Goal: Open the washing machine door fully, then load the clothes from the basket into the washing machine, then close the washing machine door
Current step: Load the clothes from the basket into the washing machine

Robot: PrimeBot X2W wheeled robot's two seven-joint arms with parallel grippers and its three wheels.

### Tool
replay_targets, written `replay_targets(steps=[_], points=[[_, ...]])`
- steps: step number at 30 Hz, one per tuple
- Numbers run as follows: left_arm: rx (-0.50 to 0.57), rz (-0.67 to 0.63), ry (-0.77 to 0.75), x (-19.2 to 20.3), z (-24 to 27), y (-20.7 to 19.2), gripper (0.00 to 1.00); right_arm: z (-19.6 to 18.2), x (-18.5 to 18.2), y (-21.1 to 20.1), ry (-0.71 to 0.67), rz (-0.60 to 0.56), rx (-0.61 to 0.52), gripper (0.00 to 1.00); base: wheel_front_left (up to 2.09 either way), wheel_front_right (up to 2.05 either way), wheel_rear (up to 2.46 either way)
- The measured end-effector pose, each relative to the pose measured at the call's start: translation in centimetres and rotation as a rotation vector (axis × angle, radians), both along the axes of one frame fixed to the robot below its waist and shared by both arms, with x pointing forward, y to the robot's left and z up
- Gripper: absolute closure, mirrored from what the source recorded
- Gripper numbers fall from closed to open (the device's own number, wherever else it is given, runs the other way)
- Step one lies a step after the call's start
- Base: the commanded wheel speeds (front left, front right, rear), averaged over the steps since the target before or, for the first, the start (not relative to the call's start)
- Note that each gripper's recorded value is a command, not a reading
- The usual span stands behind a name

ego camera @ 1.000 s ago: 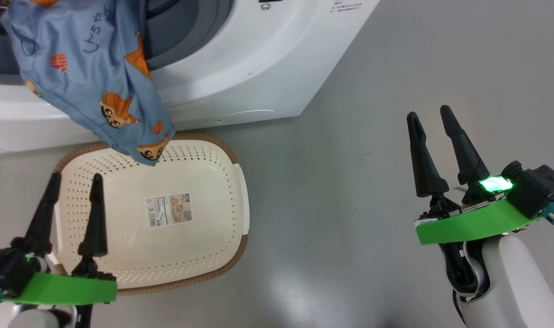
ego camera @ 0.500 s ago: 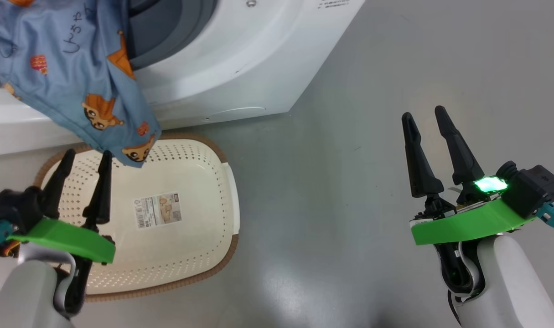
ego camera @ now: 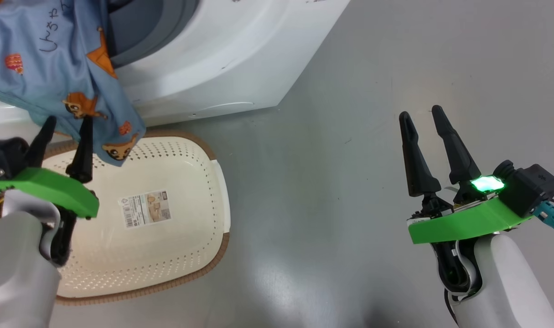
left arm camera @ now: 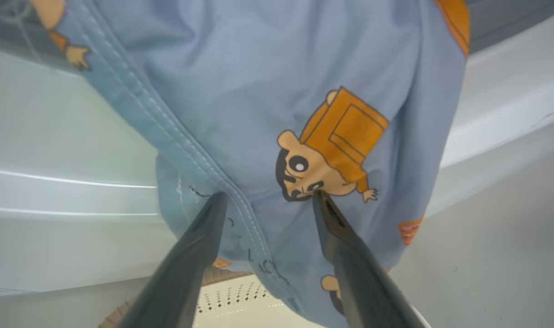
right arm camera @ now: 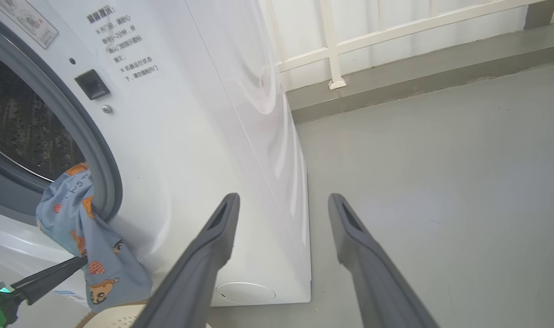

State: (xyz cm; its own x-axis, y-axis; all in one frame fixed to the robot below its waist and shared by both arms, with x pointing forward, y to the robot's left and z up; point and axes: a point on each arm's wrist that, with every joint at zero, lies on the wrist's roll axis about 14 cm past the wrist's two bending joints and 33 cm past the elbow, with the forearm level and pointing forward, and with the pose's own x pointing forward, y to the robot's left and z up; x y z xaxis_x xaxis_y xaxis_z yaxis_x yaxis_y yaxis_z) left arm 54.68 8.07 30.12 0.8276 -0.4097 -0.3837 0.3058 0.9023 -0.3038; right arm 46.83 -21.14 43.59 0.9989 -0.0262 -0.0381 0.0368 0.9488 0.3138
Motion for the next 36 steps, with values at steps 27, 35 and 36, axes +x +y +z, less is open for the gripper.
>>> replay_targets(steps=[27,35,36], points=[[-0.012,0.002,0.044,3.0,-0.5,-1.5,0.78,-0.2,0.5,-0.1,0.000,-0.005,0.000,0.00,0.00,0.00,0.00],[-0.013,-0.015,0.009,3.2,0.7,-1.7,1.00,0.2,0.5,0.1,-0.012,0.000,0.004,0.00,0.00,0.00,0.00],[-0.014,-0.017,0.004,3.2,0.9,-1.6,1.00,0.3,0.5,0.1,-0.013,0.000,0.004,0.00,0.00,0.00,0.00]])
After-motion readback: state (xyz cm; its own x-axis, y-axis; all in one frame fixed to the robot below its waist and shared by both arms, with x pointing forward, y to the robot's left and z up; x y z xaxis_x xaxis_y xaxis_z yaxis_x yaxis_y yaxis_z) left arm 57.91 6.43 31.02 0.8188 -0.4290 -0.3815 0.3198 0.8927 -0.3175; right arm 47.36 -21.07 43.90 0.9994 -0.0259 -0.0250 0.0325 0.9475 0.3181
